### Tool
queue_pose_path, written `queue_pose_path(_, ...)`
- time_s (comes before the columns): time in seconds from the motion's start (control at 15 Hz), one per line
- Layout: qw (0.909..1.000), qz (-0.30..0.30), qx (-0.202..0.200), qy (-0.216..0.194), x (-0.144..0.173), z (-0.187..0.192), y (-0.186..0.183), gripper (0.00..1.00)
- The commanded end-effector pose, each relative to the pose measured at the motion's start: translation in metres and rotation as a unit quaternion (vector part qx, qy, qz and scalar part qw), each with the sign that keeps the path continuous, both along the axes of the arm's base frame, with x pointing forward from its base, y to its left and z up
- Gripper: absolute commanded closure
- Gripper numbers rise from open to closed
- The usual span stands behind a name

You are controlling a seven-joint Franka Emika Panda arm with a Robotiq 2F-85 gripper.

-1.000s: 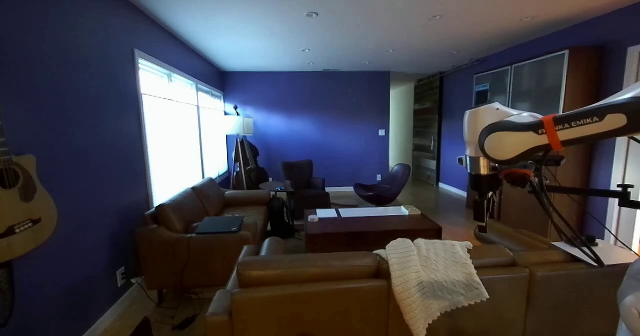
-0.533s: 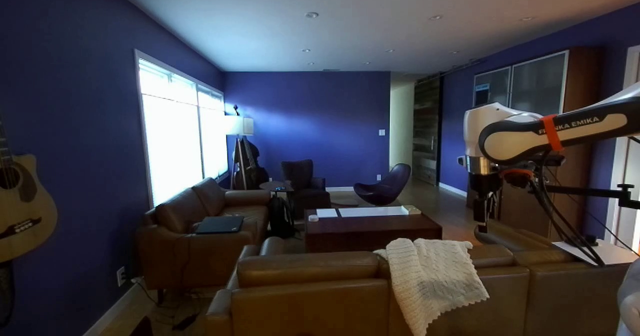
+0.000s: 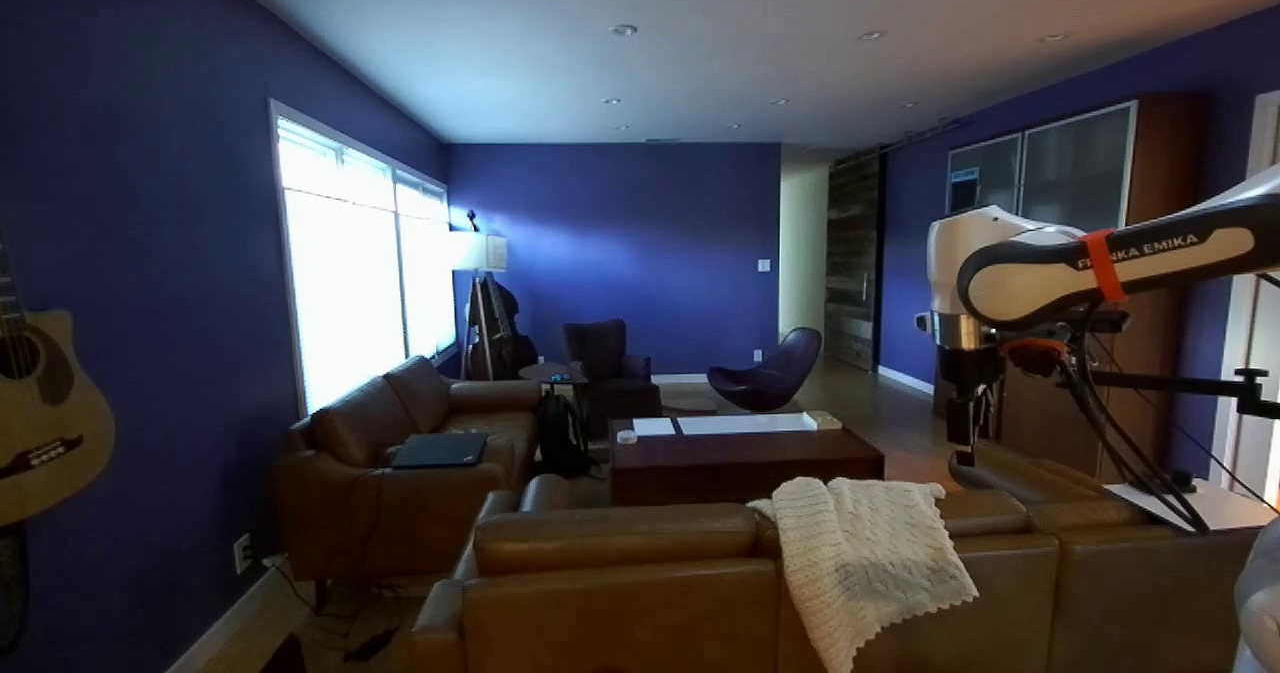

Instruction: Move the towel to the left

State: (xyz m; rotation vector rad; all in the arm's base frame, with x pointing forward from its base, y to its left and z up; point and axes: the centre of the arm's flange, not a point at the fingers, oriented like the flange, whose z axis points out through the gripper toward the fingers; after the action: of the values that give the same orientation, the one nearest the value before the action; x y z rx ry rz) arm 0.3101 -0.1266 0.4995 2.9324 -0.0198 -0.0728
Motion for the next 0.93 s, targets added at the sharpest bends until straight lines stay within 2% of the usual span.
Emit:
queue_pose_path(0.0, 1.0, 0.0, 0.0, 0.0, 0.0, 0.0, 0.0, 0.0)
queue_pose_path(0.4, 1.0, 0.0, 0.0, 0.0, 0.0, 0.0, 0.0, 0.0)
queue_pose_path(0.53, 0.9993, -0.016, -0.014, -0.03, 0.025, -0.005, -0.003, 0.0)
queue_pose_path(0.73, 0.9972, -0.039, -0.005, -0.063, 0.067, -0.007, -0.011, 0.0)
queue_pose_path(0.87, 0.9935, -0.067, -0.014, -0.091, 0.097, -0.014, -0.026, 0.0)
